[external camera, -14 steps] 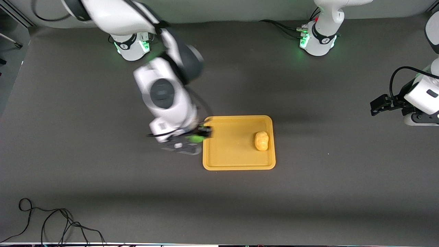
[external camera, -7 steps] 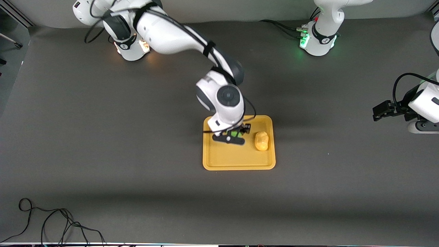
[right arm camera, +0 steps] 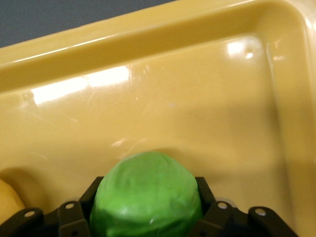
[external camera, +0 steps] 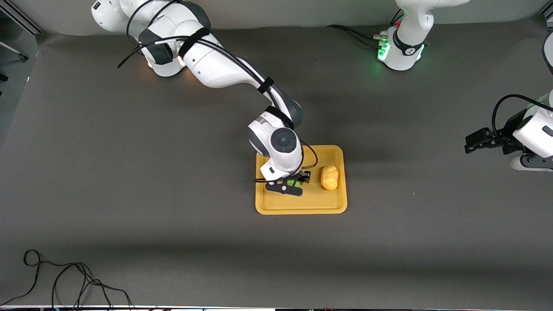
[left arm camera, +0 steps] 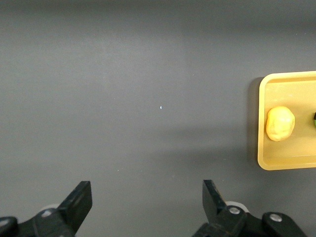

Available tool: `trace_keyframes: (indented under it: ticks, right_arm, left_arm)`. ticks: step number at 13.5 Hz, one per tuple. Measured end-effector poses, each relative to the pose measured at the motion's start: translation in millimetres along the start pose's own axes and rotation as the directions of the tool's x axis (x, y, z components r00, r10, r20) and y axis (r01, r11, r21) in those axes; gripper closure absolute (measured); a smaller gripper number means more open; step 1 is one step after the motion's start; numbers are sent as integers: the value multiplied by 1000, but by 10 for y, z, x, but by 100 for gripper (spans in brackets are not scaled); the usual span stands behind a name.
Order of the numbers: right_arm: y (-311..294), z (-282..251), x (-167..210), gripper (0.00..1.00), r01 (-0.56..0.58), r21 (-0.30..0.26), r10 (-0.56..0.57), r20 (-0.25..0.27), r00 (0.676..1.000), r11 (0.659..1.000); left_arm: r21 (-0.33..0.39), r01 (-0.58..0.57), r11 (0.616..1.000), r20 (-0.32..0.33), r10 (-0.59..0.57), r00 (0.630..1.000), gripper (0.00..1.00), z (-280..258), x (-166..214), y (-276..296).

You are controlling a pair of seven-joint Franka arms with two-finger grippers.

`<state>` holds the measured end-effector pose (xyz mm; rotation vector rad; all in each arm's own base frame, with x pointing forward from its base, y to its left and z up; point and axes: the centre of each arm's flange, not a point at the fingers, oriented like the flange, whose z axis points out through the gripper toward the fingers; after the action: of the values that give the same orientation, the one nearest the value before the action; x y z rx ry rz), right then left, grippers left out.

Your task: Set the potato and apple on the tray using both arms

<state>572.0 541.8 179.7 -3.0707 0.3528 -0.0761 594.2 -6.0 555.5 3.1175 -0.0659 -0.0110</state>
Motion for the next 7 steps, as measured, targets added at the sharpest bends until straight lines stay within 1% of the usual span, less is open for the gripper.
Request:
trace_keyframes:
  ticks: [1,2,4,6,7]
  right_arm:
    - [1,7,-1,18,0,-1,0,0,1000,1000]
    - [1,10,-2,17,0,-1,0,0,1000,1000]
    - [-21,-44,9,0,2,4,-2,-4,1000,1000]
    - [-56,-284,38,0,2,-7,-2,3,1000,1000]
    - [-61,-537,64,0,1,-20,0,11,1000,1000]
  left_arm:
    - [0,-4,1000,0,4,1000,0,-2,-1,-3]
    - [3,-8,1000,-1,8,1000,0,-1,0,-3]
    - [11,-13,1000,-7,13,1000,0,-8,7,-5]
    - [14,-15,1000,-8,15,1000,0,-11,7,-8]
    - [15,-15,1000,-8,15,1000,0,-10,6,-10]
